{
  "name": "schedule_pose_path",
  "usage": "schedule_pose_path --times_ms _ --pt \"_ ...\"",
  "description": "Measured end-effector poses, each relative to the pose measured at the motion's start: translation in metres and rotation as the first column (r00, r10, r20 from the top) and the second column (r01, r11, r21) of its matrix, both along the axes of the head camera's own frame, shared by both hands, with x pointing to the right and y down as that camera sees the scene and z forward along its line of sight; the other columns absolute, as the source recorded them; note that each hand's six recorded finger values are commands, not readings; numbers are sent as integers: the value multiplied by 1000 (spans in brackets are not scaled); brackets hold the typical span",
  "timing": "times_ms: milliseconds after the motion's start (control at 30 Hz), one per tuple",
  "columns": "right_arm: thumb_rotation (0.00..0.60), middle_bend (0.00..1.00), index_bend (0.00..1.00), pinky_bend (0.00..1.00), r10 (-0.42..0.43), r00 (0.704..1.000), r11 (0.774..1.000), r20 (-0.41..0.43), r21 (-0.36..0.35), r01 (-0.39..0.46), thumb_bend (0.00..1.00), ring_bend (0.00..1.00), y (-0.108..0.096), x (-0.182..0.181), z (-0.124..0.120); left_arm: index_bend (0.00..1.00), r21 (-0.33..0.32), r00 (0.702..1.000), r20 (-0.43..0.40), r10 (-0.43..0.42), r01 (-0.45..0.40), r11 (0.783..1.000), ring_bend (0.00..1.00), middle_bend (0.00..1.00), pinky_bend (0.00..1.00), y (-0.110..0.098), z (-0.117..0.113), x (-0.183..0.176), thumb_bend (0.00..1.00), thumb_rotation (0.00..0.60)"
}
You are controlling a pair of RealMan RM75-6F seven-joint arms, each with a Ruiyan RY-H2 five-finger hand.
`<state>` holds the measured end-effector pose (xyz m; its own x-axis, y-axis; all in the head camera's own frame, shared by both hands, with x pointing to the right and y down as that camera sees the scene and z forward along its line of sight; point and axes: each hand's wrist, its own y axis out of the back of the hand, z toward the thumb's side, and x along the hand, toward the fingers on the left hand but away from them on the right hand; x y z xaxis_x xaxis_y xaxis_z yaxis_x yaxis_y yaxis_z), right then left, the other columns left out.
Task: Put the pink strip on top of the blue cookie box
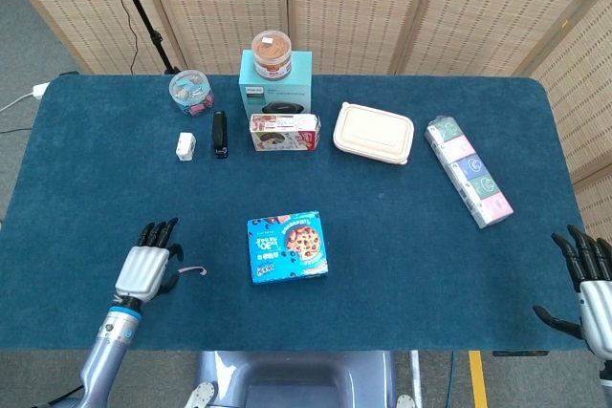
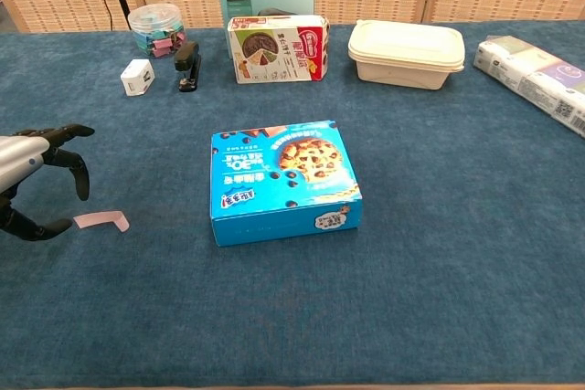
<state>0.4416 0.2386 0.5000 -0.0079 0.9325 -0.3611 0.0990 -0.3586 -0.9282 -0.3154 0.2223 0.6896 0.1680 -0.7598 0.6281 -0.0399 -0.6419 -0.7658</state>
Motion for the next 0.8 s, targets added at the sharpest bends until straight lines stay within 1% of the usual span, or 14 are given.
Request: schedule_pose_path --times_ms 233,467,667,800 --pt "600 0 72 0 7 1000 1000 9 2 -7 0 0 -1 2 -2 494 -13 1000 7 0 0 1000 0 0 0 1 8 8 323 600" --pt "600 0 72 0 5 1000 1000 16 2 -5 0 0 -1 2 -3 523 -21 1000 4 5 -5 1000 0 0 0 1 11 14 336 600" --pt "600 0 72 0 8 1000 1000 22 3 -8 0 0 -1 2 -3 541 -22 1000 20 16 -15 1000 0 0 0 0 13 18 358 600" --pt "600 0 72 0 11 1000 1000 22 4 -11 0 0 -1 3 -4 542 -34 999 32 20 -19 999 0 0 0 0 16 20 361 600"
